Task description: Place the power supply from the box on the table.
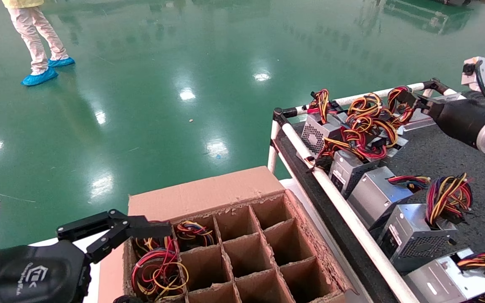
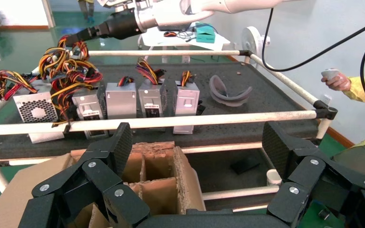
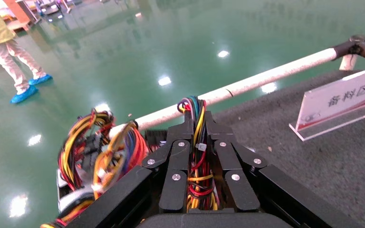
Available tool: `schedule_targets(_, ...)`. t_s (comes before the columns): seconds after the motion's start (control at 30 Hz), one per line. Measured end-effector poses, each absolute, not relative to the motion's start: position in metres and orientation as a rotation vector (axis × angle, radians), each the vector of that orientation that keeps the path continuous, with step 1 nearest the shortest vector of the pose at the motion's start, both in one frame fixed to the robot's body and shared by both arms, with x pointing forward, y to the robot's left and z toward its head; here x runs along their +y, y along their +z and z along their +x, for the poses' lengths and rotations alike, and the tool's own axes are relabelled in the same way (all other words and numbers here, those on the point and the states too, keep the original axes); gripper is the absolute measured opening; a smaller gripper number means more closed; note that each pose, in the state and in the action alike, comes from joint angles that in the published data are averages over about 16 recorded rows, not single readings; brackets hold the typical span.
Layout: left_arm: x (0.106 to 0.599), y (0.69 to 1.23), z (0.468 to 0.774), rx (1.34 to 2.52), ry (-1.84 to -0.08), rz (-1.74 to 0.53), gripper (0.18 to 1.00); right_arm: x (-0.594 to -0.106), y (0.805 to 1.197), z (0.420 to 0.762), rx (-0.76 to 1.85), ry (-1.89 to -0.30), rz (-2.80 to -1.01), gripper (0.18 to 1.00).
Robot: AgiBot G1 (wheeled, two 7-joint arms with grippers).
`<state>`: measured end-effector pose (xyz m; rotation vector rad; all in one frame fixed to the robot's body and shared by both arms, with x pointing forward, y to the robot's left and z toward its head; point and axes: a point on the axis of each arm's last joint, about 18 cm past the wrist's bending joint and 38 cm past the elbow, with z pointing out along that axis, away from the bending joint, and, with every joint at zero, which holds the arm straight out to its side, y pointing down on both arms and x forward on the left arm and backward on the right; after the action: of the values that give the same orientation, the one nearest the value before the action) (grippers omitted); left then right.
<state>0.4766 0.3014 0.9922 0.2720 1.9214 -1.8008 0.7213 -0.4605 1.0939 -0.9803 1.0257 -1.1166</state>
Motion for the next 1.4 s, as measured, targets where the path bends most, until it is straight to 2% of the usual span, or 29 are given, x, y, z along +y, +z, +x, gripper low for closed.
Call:
schedule_targets(0.77,0.301,0.992,0.477,1.921,-1.801,0.271,1.000,-0.462,1.074,0.728,1.106,-1.126,-1.042,0.230)
schedule_targets(0.97,0.301,0.992,0.477,1.921,-1.801,0.271,1.000,-0.462,1.074,0.728,1.104,-1.127,-1.041,0.272)
schedule_targets(1.17,0.301,0.992,0.477,1.921,-1.801,0.271,1.000,-0.463,1.078,0.727,1.097,-1.129,-1.036,0.351)
schedule_targets(1.4,0.302,0.992,0.477,1.921,-1.801,0.271,1.000,-0.464,1.090,0.723,1.076,-1.133,-1.020,0.488)
